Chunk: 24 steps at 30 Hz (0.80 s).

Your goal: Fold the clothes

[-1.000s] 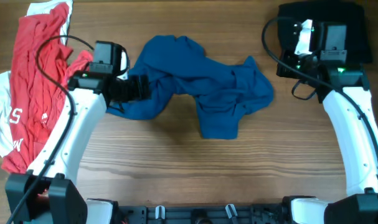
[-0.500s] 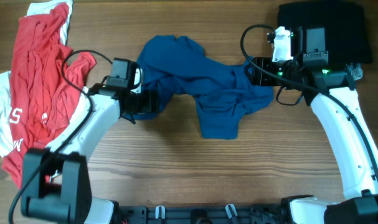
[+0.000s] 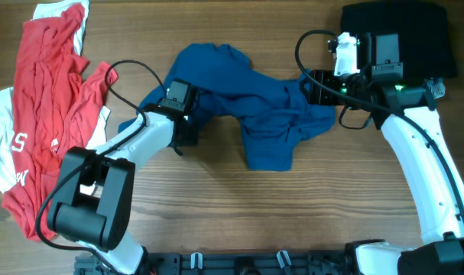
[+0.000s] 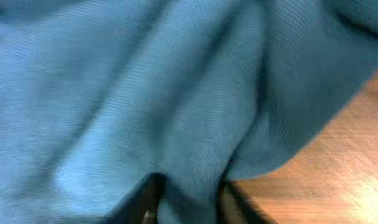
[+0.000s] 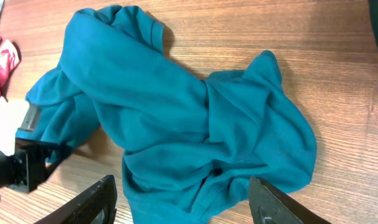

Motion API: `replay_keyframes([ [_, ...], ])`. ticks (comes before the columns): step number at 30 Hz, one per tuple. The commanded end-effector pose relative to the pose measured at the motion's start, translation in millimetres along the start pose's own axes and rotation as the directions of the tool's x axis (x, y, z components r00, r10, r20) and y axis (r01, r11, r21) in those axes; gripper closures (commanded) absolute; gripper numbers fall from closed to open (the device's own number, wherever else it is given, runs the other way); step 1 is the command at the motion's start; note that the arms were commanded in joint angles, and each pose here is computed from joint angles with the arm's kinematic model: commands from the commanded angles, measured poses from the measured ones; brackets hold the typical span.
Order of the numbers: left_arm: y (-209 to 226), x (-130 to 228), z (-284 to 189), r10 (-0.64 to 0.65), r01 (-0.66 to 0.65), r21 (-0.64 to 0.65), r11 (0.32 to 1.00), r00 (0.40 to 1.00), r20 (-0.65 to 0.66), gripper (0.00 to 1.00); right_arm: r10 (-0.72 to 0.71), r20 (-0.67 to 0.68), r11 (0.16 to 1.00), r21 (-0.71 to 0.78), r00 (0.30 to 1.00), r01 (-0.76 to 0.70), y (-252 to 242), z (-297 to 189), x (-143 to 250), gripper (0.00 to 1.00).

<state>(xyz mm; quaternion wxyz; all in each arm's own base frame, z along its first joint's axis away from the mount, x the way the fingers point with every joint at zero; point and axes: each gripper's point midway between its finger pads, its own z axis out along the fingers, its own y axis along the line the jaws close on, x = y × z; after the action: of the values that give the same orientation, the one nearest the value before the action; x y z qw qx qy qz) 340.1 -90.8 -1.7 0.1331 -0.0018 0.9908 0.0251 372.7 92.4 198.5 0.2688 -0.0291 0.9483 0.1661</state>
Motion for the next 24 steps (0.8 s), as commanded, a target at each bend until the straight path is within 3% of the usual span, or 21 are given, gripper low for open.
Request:
replay_keyframes([
  [1,19,-11,0,-0.063,0.065,-0.102,0.993,0.998,0.018,0.96,0.02,-0.04,1.0,-0.015,0.999,-0.02,1,11,5,0.32],
  [6,11,-70,-73,-0.08,0.088,-0.053,0.995,0.987,0.142,0.96,0.026,-0.063,1.0,-0.013,0.998,-0.027,0,13,11,0.32],
  [12,13,-142,-183,-0.134,0.14,0.015,0.99,0.903,0.409,0.96,-0.014,-0.127,0.993,-0.119,0.992,-0.001,17,10,26,0.33],
  [19,19,-155,-220,-0.13,0.142,0.014,0.99,0.859,0.495,0.96,-0.166,-0.146,0.97,-0.2,0.975,0.135,52,16,40,0.31],
  [24,22,-152,-236,-0.137,0.144,0.027,0.989,0.845,0.517,0.96,-0.291,-0.187,0.942,-0.227,0.938,0.247,89,56,59,0.29],
])
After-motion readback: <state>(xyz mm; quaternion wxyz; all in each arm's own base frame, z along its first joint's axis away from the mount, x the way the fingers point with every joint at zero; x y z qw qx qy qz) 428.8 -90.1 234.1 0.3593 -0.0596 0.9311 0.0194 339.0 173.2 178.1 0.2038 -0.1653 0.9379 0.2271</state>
